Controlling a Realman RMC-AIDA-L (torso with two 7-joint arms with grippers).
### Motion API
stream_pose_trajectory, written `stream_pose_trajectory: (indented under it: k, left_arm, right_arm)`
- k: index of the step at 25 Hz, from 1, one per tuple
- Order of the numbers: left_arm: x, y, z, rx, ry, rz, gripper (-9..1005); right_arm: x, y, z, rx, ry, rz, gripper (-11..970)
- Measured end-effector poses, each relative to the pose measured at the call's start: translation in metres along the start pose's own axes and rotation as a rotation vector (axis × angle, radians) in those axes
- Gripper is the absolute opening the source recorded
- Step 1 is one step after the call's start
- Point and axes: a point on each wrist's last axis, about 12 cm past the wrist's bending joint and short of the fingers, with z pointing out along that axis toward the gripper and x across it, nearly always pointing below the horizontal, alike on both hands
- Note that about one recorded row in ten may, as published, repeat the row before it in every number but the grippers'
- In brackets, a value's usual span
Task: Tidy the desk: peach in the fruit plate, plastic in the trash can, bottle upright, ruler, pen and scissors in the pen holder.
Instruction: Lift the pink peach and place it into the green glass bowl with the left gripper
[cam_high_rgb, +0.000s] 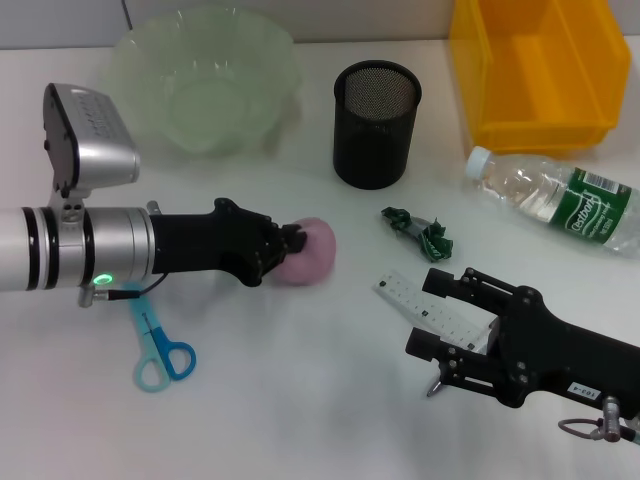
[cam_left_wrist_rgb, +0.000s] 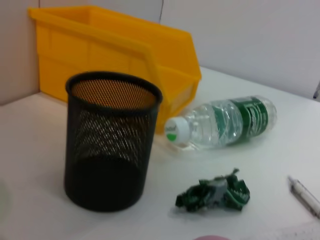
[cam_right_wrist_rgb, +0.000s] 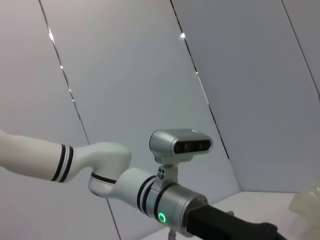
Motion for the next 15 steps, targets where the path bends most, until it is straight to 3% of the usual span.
stream_pose_trajectory:
  k: [8, 10, 15]
  left_arm:
    - [-0.010, 0.010, -0.016, -0.082, -0.127, -0.036, 38]
    - [-0.018, 0.020, -0.031, -0.167, -0.225, -0.032, 42]
    - [-0.027, 0.032, -0.044, -0.269, -0.333, -0.043, 51]
  right_arm:
    - [0.000, -0.001, 0.001, 0.003, 0.005, -0.001, 760]
    - [0.000, -0.001, 0.002, 0.002, 0.005, 0.000, 760]
    - [-0.001, -0.002, 0.004, -0.003, 0.004, -0.001, 760]
